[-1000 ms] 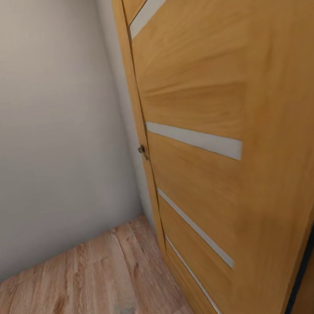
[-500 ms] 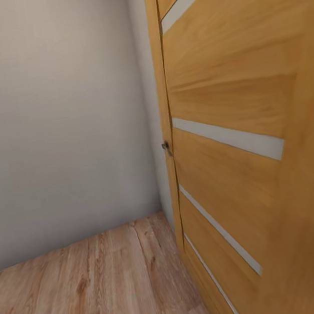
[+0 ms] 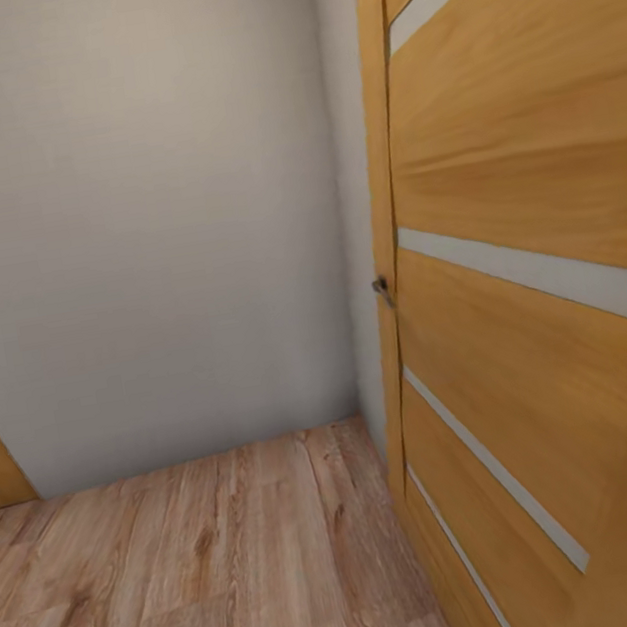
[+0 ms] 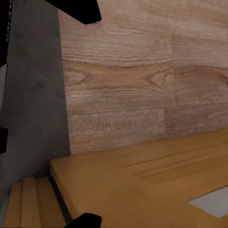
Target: Move the two storage containers from the living room to the garage. In the garage, place one container on the floor and stack the other container on top of it (either order is fine).
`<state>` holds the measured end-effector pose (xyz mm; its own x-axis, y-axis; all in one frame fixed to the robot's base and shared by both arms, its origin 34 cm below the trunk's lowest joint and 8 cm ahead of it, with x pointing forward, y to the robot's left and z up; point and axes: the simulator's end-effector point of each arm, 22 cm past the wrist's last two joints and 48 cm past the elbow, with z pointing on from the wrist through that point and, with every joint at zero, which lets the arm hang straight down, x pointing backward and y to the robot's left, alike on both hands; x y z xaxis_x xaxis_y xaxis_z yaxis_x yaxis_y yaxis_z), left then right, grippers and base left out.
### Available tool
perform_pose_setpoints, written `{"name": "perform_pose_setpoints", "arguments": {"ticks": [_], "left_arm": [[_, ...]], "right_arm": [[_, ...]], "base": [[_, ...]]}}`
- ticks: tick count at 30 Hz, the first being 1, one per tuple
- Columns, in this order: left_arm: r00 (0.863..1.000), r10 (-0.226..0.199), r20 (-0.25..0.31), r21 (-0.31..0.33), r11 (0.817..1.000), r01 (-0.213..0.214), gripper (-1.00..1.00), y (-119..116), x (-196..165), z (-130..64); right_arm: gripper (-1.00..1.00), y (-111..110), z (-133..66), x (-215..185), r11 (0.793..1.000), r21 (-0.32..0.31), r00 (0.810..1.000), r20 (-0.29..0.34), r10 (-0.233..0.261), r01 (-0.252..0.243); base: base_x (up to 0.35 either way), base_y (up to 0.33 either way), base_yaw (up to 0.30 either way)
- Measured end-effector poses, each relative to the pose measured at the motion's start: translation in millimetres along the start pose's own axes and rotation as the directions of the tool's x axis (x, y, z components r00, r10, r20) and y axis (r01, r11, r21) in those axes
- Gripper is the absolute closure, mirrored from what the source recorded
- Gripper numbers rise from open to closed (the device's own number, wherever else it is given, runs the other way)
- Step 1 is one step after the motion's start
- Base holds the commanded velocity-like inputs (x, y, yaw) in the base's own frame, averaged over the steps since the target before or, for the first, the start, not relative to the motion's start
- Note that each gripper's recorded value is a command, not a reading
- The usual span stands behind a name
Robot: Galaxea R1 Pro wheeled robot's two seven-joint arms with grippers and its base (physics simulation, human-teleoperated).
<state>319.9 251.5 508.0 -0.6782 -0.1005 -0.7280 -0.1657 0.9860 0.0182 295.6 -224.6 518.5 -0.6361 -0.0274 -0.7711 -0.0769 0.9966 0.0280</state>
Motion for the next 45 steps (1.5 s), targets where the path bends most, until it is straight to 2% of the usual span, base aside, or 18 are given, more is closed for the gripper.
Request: {"name": "perform_pose_setpoints", "arguments": {"ticks": [4, 20, 31, 45], "left_arm": [[1.000, 0.001, -0.029, 0.002, 1.000, -0.001, -1.00, -2.3, 6.4, -0.4], [1.000, -0.002, -0.026, 0.004, 1.000, 0.002, -1.00, -5.5, 6.0, -0.9], [1.000, 0.003, -0.030, -0.001, 1.000, -0.003, -1.00, -3.5, 6.8, -0.8], [1.000, 0.003, -0.031, -0.003, 1.000, -0.003, -1.00, -2.9, 7.0, -0.7]], "right_arm": [[-1.00, 0.0, 0.0, 0.0, 1.000, 0.000, 1.000, 0.000, 0.000, 0.000], [-1.00, 0.1, 0.0, 0.0, 1.000, 0.000, 1.000, 0.000, 0.000, 0.000], [-1.00, 0.3, -0.1, -0.1, 1.000, -0.001, 1.000, 0.001, -0.001, 0.001], [-1.00, 1.1, 0.0, -0.6, 1.000, -0.005, 1.000, 0.003, -0.001, 0.001]], "base": [[0.000, 0.000, 0.293], [0.000, 0.000, 0.287], [0.191, -0.015, 0.032], [0.011, -0.001, 0.000]]}}
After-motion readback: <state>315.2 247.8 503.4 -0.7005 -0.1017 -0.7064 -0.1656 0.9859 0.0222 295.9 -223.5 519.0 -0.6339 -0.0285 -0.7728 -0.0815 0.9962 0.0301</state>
